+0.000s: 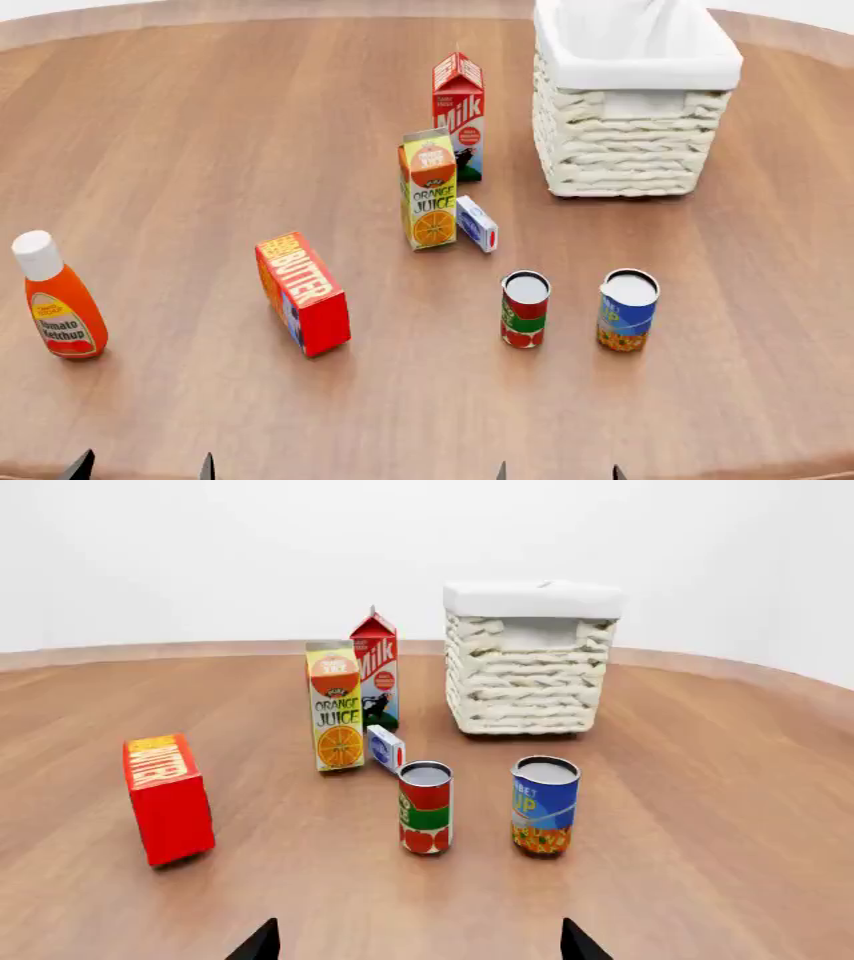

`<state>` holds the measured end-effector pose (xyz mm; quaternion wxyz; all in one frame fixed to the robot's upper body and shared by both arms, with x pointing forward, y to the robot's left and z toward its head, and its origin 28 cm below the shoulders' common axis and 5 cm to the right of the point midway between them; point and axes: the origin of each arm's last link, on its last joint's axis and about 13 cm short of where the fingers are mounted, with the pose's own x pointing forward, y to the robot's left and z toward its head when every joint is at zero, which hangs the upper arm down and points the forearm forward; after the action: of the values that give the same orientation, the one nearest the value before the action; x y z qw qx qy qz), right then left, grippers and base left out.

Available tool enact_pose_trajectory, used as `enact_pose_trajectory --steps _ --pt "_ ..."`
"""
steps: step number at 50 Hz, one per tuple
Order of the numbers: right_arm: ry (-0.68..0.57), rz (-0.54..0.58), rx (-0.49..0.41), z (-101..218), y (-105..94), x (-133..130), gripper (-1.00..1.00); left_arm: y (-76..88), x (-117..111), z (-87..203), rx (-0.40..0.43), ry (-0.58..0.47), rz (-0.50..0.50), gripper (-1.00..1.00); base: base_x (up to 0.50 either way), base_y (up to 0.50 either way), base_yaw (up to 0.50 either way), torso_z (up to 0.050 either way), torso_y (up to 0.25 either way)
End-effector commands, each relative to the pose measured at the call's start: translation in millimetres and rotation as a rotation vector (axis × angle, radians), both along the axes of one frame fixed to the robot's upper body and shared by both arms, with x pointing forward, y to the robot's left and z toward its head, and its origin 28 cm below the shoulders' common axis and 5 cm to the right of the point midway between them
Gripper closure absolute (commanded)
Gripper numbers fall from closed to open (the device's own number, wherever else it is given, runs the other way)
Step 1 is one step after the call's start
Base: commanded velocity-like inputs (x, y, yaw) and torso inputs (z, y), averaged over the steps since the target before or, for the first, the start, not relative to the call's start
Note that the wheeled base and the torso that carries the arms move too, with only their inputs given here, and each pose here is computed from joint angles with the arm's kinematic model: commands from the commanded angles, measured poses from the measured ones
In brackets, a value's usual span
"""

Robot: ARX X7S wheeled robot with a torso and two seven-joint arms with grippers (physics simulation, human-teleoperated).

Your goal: Pick up the alphabet soup and the tomato sauce, and put them in the basket.

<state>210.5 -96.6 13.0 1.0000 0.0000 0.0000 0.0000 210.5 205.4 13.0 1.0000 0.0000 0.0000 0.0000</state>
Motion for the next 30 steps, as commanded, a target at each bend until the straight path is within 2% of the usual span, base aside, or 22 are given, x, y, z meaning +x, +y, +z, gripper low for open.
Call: enact_pose_trajectory --steps 1,14,17,18,21,25,29,30 --pt "0.0 0.0 0.0 3 0.4 -1 -1.0 0.0 -1 3 0.0 0.0 0.0 -1.0 0.0 0.0 0.0 0.0 0.0" --pt "-0.006 0.006 -0.003 0 -0.2 -2 -1.0 -1.1 -1 2 0.02 -0.001 0.002 -1.0 0.0 0.0 0.0 0.0 0.0" --pt "-0.065 0.023 0.018 13 1.9 -1 -1.0 0.5 0 15 0.062 -0.064 0.012 -1.0 0.0 0.0 0.0 0.0 0.0" --pt "-0.116 0.025 -0.014 26 2.8 1 -1.0 3.6 2 30 0.098 -0.112 0.014 -1.0 0.0 0.0 0.0 0.0 0.0" --pt "-0.233 0.02 -0.014 67 1.8 8 -1.0 14.8 6 73 0.148 -0.232 0.04 -1.0 0.0 0.0 0.0 0.0 0.0" --pt "-0.378 0.017 0.001 122 -0.7 10 -1.0 23.4 -4 131 0.21 -0.428 0.069 -1.0 0.0 0.0 0.0 0.0 0.0" --pt "-0.487 0.014 -0.007 152 -1.8 5 -1.0 23.0 -18 154 0.228 -0.531 0.055 -1.0 0.0 0.0 0.0 0.0 0.0" --pt "-0.506 0.021 0.017 161 -2.1 2 -1.0 23.0 -22 160 0.256 -0.559 0.067 -1.0 0.0 0.0 0.0 0.0 0.0"
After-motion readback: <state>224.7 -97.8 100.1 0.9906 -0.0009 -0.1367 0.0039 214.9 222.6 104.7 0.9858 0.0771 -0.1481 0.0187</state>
